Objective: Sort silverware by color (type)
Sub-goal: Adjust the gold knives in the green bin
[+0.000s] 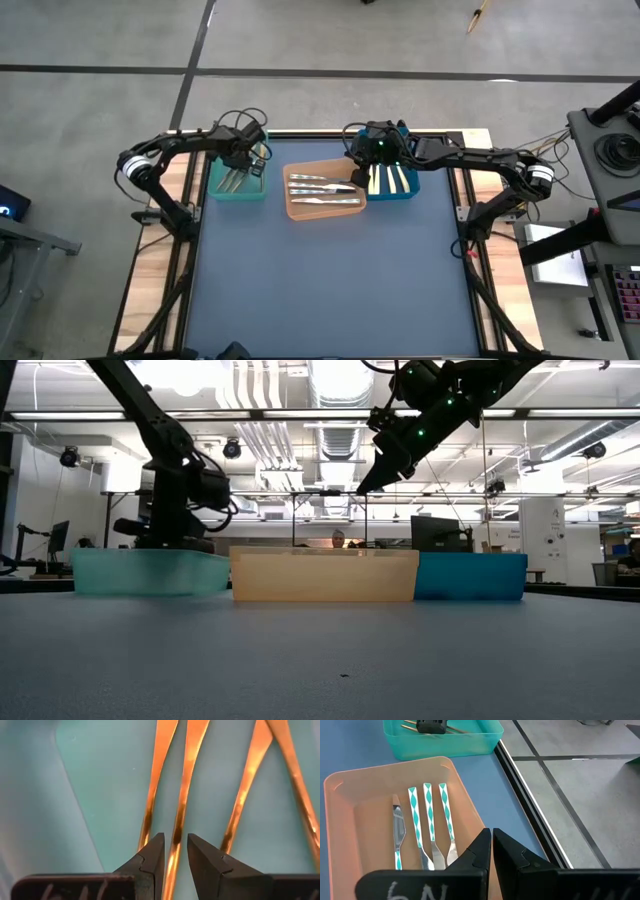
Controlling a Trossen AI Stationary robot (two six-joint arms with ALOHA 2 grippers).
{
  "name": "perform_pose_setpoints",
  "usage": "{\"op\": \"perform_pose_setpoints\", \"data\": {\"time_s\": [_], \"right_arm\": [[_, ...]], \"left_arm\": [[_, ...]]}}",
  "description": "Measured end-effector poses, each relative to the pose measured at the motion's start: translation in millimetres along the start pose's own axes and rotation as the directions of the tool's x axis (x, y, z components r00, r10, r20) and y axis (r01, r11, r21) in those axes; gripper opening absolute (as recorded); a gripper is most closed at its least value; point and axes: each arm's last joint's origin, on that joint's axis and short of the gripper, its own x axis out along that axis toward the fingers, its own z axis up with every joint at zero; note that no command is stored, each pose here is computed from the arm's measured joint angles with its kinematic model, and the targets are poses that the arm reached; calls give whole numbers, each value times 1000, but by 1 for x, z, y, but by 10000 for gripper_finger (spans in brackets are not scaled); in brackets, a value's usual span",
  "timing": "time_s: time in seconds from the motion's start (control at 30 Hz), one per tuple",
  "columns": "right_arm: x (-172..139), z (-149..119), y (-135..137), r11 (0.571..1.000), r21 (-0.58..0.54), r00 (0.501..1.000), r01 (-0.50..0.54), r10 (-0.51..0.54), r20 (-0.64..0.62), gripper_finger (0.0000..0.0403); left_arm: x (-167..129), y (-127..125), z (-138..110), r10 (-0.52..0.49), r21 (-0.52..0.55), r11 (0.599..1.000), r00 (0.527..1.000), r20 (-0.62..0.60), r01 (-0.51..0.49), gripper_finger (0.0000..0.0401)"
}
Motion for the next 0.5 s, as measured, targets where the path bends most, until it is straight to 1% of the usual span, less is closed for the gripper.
{"op": "perform_pose_setpoints", "data": {"time_s": [0.17, 0.4, 0.5], "right_arm": [[0, 0, 0, 1000, 0, 1000, 0, 0, 0, 9], [0, 0, 0, 1000, 0, 1000, 0, 0, 0, 9], [0, 0, 0, 1000, 0, 1000, 0, 0, 0, 9]], "left_arm": [[-2, -1, -1, -20, 22, 1000, 1000, -3, 20, 66], [-2, -1, -1, -20, 21, 1000, 1000, -3, 20, 66], [-3, -1, -1, -21, 2, 1000, 1000, 0, 21, 66]]}}
